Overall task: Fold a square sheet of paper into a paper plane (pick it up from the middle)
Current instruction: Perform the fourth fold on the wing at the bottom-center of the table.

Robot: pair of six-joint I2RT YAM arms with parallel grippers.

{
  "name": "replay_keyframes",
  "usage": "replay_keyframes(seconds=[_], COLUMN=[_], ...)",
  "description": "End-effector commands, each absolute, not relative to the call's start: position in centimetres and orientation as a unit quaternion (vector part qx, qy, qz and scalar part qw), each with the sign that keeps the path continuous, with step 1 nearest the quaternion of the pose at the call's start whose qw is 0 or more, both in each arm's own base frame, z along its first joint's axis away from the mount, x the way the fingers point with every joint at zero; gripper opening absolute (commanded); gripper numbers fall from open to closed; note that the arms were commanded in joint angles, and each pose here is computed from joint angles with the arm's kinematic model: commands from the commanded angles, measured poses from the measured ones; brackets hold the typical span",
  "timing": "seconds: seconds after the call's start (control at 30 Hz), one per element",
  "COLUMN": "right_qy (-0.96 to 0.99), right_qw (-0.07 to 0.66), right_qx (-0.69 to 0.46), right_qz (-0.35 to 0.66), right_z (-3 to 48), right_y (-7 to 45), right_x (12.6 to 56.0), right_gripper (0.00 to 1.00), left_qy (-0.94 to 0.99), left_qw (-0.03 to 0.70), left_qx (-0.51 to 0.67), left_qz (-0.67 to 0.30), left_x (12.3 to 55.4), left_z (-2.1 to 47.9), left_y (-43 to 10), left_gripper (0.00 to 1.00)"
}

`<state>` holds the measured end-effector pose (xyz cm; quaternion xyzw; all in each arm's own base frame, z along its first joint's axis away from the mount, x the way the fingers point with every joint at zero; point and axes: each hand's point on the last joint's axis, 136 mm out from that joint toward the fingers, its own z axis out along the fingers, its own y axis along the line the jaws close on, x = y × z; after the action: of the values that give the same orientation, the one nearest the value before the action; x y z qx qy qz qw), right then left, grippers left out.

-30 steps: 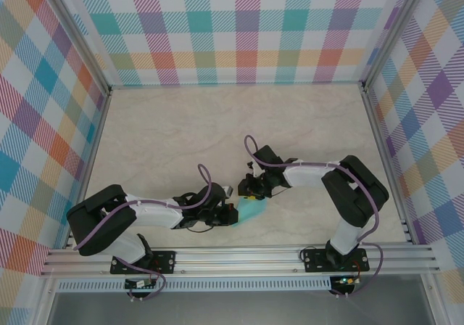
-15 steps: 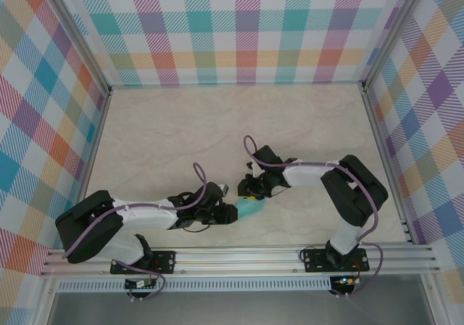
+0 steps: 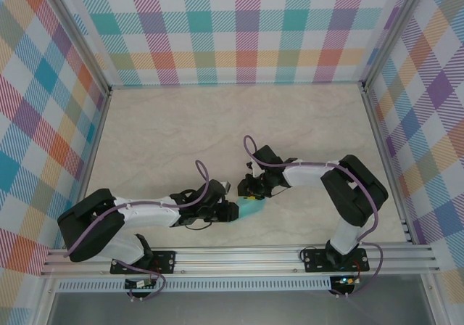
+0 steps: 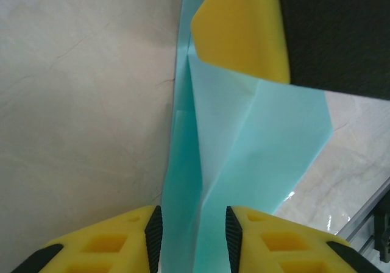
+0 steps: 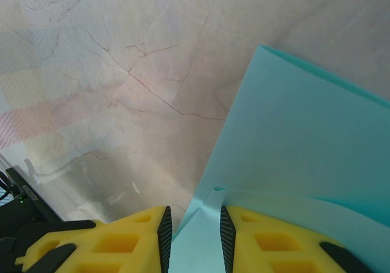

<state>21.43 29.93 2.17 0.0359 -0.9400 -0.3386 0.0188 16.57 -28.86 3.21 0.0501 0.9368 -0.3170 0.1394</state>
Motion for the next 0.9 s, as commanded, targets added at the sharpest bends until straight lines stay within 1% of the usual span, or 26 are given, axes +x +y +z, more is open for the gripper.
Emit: replay_keyframes(seconds=[0.0,0.07,0.13,0.2,0.23,0.43,0.6,0.7,0.87], right_qy=[-0.937,-0.936,-0.936,-0.935,-0.936,-0.938,-0.938,-0.937,-0.921], right_qw=[0.024,0.022,0.02,0.015,0.012,-0.021,-0.034,-0.028,0.007], right_qx=[0.048,0.048,0.049,0.05,0.051,0.043,0.042,0.045,0.068], right_qz=[-0.345,-0.347,-0.349,-0.35,-0.349,-0.343,-0.341,-0.346,-0.385], right_z=[2.4,2.6,3.0,3.4,3.6,5.2,5.9,5.9,5.9], right_y=[30.3,30.3,30.4,30.5,30.4,29.8,29.6,29.7,31.3], right_x=[21.0,21.1,21.2,21.3,21.4,22.1,22.3,22.1,21.0], right_gripper=[0.3,0.3,0.31,0.31,0.31,0.33,0.34,0.34,0.34], left_qy=[0.938,0.94,0.944,0.946,0.947,0.95,0.953,0.953,0.954], left_qw=[0.15,0.144,0.139,0.136,0.136,0.132,0.129,0.126,0.119], left_qx=[0.046,0.046,0.043,0.037,0.034,0.016,0.001,0.003,0.016], left_qz=[-0.309,-0.307,-0.297,-0.291,-0.288,-0.283,-0.274,-0.274,-0.276], left_x=[17.7,17.6,17.4,17.3,17.3,16.9,16.7,16.6,16.7], left_z=[3.1,2.8,2.3,1.9,1.7,0.8,0.0,-0.1,0.0], left_y=[-28.9,-29.0,-28.7,-28.3,-28.1,-27.3,-26.5,-26.6,-27.4], left_gripper=[0.28,0.21,0.11,0.05,0.01,0.0,0.0,0.0,0.0])
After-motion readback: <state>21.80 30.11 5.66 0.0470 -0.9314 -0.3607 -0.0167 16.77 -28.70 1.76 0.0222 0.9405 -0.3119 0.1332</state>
